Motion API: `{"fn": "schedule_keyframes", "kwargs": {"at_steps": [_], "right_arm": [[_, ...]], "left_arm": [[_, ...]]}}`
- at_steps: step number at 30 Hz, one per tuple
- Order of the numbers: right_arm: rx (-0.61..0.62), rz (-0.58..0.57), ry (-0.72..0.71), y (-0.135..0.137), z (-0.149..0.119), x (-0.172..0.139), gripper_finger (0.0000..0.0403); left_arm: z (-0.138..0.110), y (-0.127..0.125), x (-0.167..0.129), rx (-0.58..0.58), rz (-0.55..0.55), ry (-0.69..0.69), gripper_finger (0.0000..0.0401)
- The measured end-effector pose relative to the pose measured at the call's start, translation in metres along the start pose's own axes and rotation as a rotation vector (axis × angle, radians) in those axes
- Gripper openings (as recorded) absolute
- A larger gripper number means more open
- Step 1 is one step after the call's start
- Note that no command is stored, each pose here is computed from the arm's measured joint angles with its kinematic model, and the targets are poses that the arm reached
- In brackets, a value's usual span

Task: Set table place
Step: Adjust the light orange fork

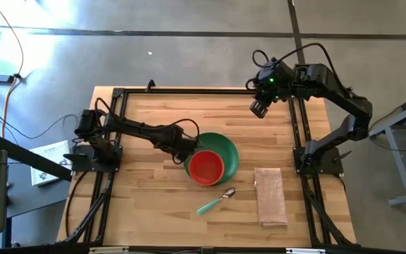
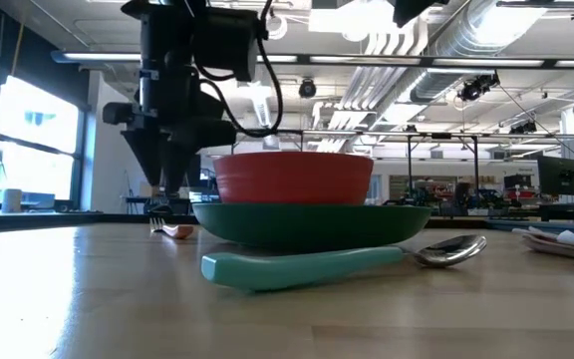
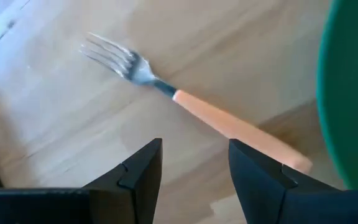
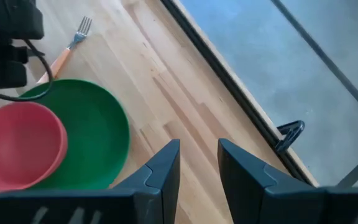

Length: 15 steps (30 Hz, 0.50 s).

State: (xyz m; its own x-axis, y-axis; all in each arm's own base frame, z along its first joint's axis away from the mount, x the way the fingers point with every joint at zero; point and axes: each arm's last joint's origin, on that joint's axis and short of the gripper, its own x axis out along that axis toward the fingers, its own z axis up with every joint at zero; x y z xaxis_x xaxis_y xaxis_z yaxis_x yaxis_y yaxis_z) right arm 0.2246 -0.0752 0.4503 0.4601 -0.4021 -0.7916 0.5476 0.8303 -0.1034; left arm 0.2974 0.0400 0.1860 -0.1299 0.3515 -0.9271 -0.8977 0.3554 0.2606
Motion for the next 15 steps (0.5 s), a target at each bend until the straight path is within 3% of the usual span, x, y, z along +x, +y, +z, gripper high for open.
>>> {"fn": "schedule_keyframes", "kwargs": {"at_steps": [9,15], "right_arm": [[-0.020,-0.160,-0.028,-0.017,0.004,0.003,0.0099],[-0.071,-0.202,-0.004,-0.032,0.005,0.005,0.0099]], "left_arm": [[0.001,-0.002,0.000,-0.210,-0.019,-0.008,0.0170],[0.004,-0.007,0.000,-0.371,-0.074,-0.041,0.0170]]}}
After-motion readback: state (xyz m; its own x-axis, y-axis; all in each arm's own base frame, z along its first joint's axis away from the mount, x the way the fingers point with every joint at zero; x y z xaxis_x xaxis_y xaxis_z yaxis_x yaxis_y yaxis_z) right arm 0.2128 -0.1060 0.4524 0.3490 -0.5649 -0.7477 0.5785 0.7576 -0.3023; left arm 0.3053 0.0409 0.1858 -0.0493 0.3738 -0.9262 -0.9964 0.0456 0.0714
